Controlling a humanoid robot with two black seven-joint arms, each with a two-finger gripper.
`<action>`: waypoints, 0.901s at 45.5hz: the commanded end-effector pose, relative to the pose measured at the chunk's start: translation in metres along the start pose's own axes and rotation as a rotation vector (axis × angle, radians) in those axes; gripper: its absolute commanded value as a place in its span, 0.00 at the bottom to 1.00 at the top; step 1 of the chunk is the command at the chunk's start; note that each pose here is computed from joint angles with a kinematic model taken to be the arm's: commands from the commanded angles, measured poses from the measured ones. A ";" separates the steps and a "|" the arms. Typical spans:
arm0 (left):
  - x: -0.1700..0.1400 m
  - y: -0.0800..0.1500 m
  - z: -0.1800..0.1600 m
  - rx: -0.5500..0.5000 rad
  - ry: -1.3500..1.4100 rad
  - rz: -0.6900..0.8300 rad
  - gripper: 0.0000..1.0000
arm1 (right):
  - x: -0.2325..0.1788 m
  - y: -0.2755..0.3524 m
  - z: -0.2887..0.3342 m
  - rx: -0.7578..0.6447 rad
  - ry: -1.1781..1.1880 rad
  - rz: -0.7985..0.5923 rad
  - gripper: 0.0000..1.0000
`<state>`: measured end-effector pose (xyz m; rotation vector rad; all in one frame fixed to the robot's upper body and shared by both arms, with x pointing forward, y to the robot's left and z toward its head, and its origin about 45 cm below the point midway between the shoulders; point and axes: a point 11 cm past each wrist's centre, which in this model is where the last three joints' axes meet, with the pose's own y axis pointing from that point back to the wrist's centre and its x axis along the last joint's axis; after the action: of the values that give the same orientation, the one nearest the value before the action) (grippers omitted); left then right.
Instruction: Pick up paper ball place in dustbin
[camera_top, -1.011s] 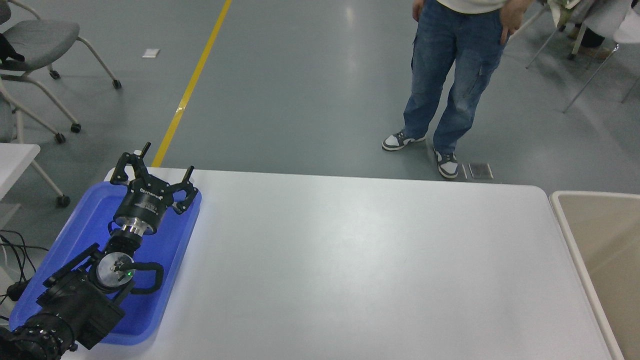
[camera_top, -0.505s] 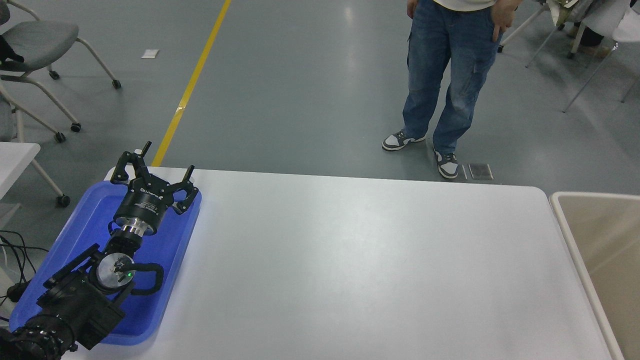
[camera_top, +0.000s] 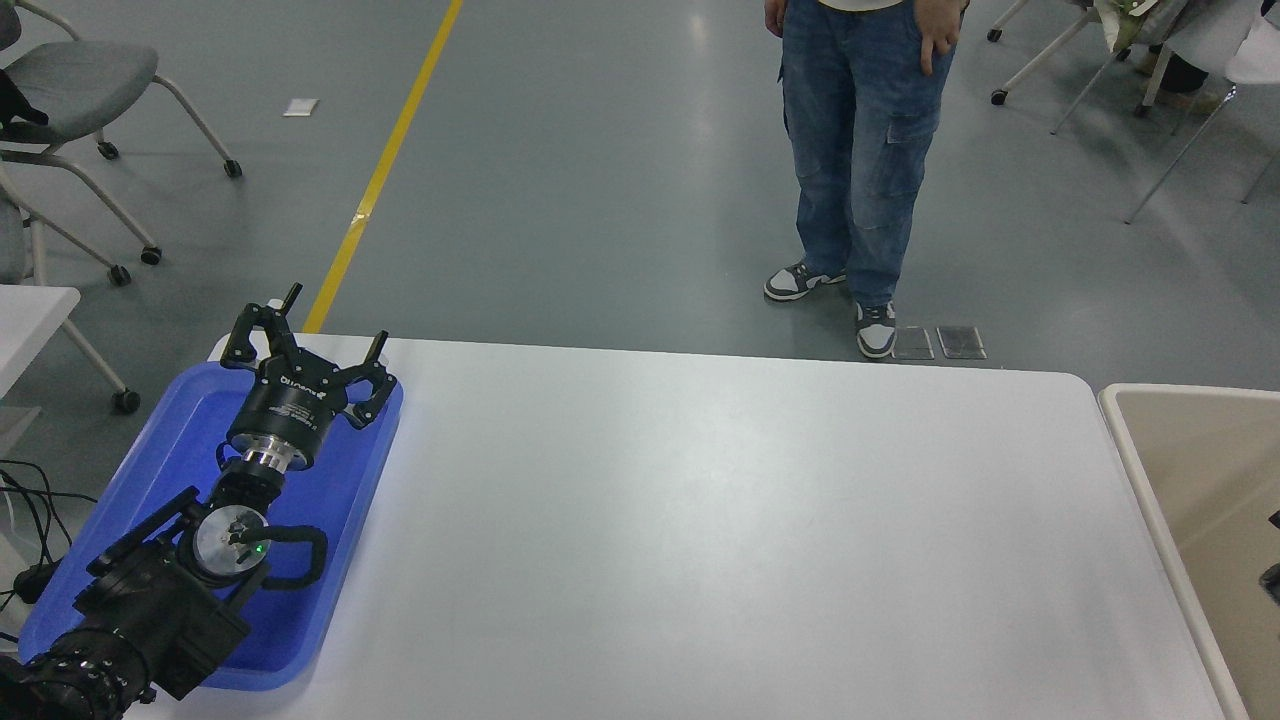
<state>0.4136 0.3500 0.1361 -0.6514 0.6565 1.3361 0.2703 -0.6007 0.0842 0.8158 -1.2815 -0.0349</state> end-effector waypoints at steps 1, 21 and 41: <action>0.000 0.000 0.000 0.001 0.000 0.000 1.00 | -0.005 0.001 0.000 -0.002 -0.016 0.014 0.62; 0.000 0.000 0.000 0.000 0.000 0.000 1.00 | 0.001 0.001 -0.007 0.009 -0.034 0.029 1.00; 0.000 0.000 0.000 0.000 0.000 0.000 1.00 | 0.043 0.019 -0.083 0.153 -0.553 -0.077 1.00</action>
<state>0.4136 0.3500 0.1361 -0.6516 0.6566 1.3360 0.3075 -0.5819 0.0993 0.8893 -1.5080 -0.1012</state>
